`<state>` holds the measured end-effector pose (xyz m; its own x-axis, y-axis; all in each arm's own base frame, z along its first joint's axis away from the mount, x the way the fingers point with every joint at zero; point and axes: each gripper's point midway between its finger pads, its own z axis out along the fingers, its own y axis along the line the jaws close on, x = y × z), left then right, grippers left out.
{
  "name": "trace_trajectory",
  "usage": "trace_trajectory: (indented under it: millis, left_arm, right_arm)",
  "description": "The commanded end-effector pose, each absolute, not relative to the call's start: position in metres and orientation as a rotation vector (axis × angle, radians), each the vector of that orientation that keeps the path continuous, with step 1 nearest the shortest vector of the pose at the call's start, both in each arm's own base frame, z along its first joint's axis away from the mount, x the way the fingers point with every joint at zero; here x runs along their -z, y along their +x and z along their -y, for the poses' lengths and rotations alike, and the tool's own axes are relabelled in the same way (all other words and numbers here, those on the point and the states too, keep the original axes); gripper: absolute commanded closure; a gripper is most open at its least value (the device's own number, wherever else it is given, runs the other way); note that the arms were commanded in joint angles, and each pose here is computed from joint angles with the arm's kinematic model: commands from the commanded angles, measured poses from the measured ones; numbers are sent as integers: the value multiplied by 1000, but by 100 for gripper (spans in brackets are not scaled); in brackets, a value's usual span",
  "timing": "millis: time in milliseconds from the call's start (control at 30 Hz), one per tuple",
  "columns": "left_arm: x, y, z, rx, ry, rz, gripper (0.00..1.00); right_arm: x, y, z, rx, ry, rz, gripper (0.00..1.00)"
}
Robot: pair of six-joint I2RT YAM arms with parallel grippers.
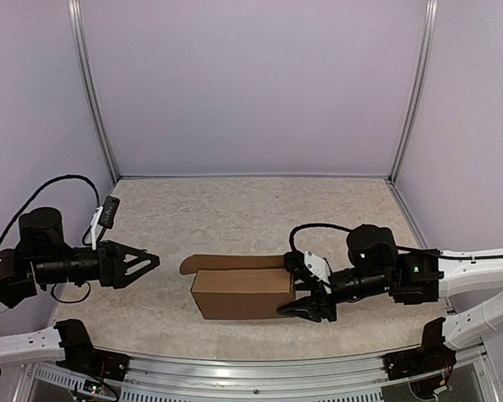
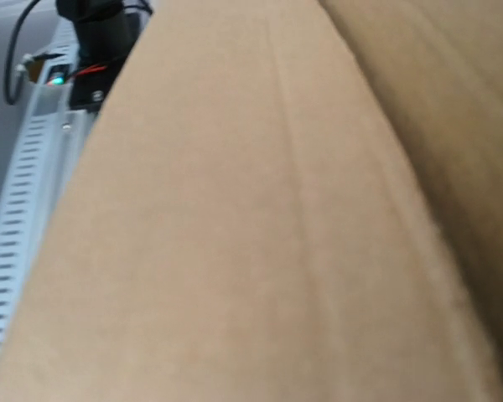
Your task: Fold the paper box
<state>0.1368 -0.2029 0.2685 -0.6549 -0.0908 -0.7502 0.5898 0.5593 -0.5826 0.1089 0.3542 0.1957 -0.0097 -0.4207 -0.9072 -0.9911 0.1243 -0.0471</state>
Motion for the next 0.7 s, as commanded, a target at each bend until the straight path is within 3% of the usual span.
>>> trace_trajectory:
  millis: [0,233,667]
  left_arm:
    - [-279,143,216,1031,497,-1986,4]
    - [-255,148,243,859,654,-2103,9]
    - [-224,133,273,874,857,-2210,49]
  right_arm:
    - [-191,99,-356,-1093,-1355,-1664,86]
    - [-183,90,-356,-1204,-1334,-1710,87]
    - [-169,87,-351,-1196,-1349,-1754,86]
